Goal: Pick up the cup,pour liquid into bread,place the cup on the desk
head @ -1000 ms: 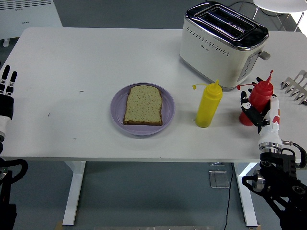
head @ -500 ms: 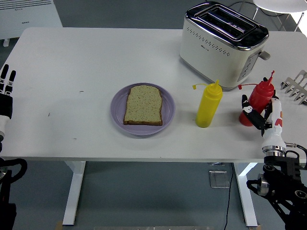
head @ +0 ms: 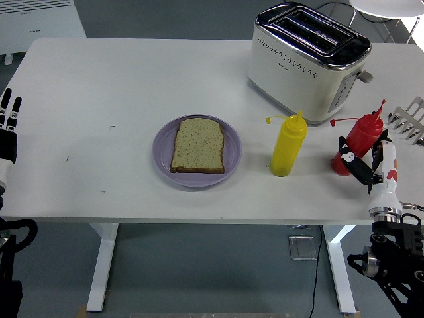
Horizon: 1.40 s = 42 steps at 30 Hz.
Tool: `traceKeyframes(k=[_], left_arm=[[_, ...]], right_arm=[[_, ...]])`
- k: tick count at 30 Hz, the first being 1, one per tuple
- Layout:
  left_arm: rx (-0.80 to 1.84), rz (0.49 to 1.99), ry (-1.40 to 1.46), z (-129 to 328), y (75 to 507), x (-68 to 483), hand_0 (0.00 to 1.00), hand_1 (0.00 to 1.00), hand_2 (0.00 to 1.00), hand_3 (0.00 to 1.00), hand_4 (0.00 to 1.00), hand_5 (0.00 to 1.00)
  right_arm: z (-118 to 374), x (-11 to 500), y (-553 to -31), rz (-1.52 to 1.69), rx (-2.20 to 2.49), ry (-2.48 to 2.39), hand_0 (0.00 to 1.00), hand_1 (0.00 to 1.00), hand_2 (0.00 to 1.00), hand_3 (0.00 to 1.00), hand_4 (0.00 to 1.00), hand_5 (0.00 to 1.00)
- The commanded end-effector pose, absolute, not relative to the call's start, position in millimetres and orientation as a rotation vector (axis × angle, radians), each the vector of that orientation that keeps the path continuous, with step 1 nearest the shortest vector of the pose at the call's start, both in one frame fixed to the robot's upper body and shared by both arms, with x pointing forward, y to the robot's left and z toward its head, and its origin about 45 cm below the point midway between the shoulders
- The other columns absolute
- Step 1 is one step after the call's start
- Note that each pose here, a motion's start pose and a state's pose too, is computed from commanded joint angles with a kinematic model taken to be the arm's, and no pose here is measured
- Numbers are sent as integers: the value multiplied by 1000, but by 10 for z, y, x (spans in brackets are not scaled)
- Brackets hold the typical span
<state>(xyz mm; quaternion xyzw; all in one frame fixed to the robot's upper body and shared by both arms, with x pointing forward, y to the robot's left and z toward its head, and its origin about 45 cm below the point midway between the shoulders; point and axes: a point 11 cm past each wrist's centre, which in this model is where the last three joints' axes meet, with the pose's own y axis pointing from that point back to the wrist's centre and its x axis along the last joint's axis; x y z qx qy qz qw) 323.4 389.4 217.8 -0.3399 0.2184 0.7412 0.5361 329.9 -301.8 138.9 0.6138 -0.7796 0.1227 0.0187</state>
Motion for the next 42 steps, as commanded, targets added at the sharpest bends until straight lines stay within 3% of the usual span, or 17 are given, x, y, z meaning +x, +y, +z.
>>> traceKeyframes(k=[42], left_arm=[[-804,1760,519,2180,3872,3240,810,751,745,736,481,998]], right_arm=[[1528,3014,-3203,386,1928,-2408,992,905,998,998,796,175]])
